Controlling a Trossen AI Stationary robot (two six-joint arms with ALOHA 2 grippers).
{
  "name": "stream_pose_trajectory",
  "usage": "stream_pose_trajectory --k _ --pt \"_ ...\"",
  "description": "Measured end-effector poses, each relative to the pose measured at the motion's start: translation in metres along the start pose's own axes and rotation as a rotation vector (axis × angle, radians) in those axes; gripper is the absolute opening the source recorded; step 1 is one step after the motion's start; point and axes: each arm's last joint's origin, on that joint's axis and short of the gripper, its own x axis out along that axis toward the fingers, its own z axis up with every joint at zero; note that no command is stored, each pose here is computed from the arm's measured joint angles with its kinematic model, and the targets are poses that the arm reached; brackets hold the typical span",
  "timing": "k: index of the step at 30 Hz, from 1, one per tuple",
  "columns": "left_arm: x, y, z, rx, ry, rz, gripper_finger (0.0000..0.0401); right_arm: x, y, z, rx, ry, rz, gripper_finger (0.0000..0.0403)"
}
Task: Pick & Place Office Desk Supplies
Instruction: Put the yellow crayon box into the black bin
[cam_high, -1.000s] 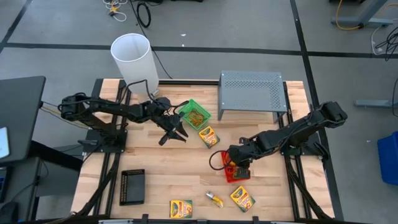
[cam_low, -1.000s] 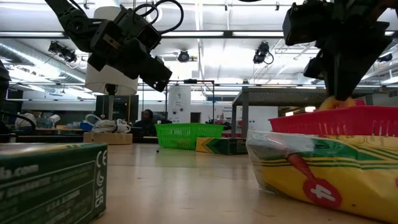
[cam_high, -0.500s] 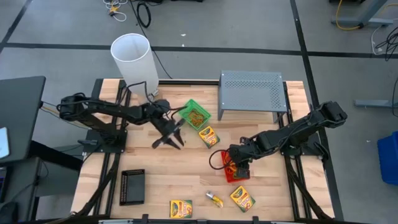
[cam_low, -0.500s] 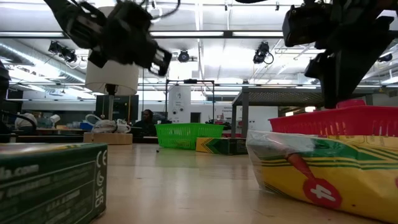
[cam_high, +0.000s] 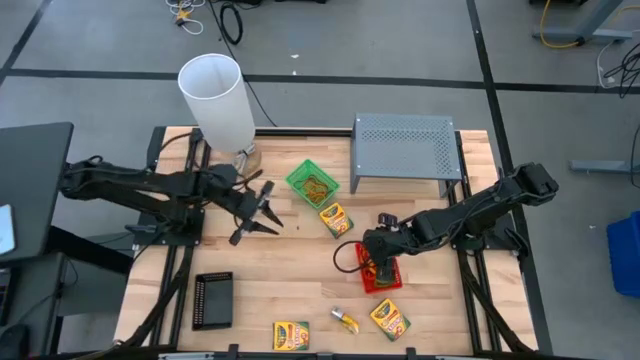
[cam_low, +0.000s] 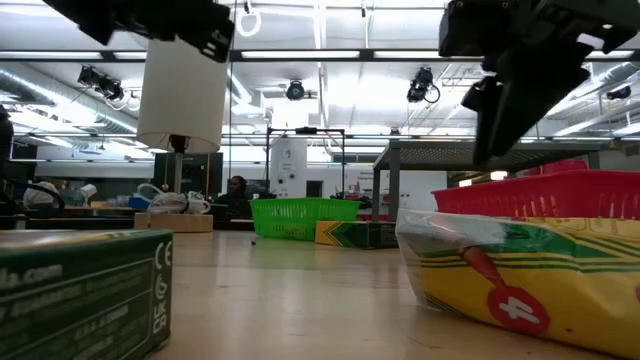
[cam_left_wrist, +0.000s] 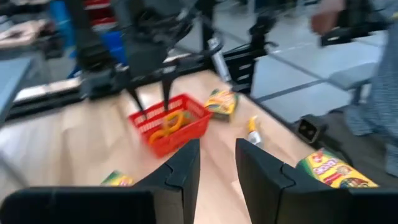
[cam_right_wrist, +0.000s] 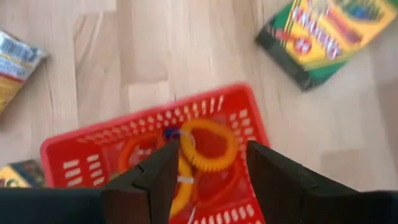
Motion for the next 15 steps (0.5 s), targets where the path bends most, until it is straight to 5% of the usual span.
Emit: stream_pose_trajectory --k 9,15 --pt "-0.012 -0.020 -0.013 -0.168 0.240 0.220 0.0110 -0.001 0.000 0.013 -0.112 -0.156 -0.063 0.0197" --pt "-0.014 -0.031 -0.027 -0.289 0.395 0.243 0.0110 -0.001 -0.005 0.023 -0.129 -0.224 -0.063 0.0197"
